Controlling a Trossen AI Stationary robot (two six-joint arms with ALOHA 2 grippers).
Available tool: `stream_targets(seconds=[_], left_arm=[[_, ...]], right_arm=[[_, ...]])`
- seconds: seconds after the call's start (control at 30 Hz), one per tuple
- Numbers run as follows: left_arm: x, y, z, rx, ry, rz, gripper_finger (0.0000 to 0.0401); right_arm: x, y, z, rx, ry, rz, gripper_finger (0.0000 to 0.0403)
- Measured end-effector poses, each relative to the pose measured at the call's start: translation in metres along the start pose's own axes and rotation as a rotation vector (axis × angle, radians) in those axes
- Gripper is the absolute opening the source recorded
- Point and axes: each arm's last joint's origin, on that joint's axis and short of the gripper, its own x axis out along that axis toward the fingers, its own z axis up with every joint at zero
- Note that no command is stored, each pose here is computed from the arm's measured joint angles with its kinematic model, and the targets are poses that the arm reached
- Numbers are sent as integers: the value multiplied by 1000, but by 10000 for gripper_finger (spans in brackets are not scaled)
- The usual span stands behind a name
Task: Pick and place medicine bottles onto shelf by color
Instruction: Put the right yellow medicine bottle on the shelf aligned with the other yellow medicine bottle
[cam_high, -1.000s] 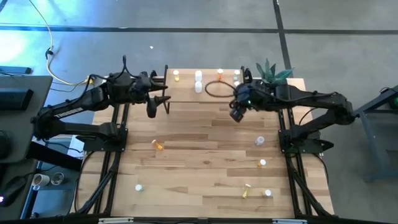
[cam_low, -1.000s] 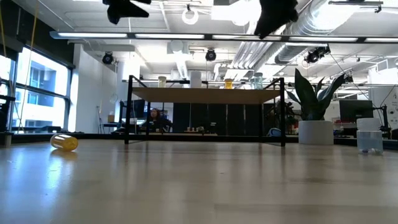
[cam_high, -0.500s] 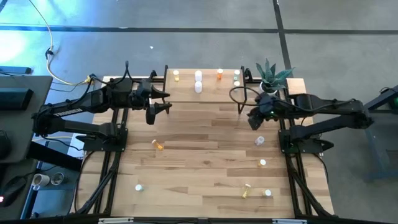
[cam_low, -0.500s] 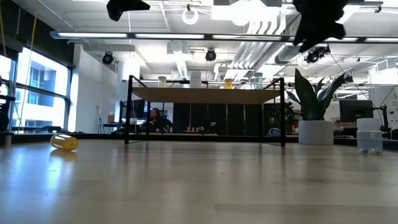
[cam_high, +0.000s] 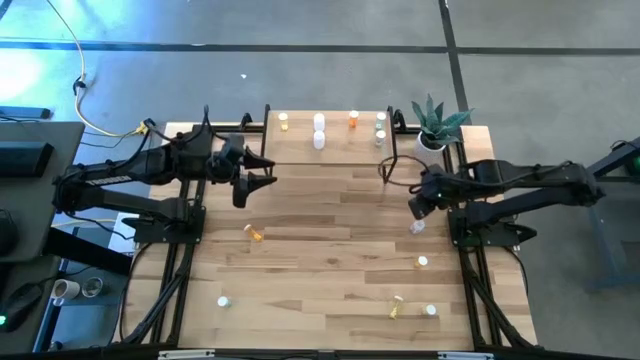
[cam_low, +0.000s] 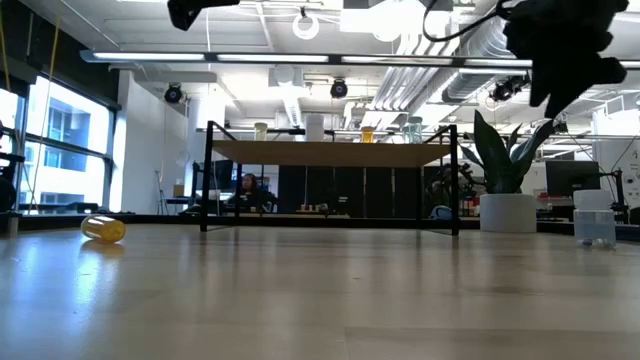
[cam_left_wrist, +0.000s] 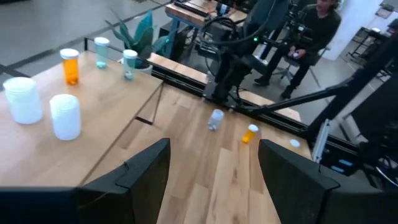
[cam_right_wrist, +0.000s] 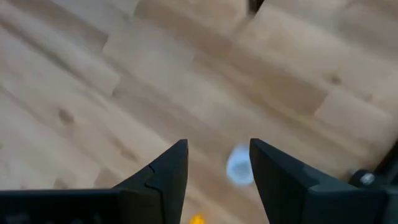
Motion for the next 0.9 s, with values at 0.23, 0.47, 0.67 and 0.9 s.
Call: stream_targets(seconds=[0.23,0.47,0.67,0.9], left_arm=[[0,-6,-2,4,4,-11,234],[0,-9,-3,-2,-4,11,234],[0,-11,-4,-6,-1,2,234],[0,-12,-4,-26,1,-2,234]], right_arm=[[-2,11,-23,-15,100,64,163],[-8,22,-51,5,173,114,163],[-12,34,-77,37,246,169,163],[-9,51,-109,64,324,177,163]])
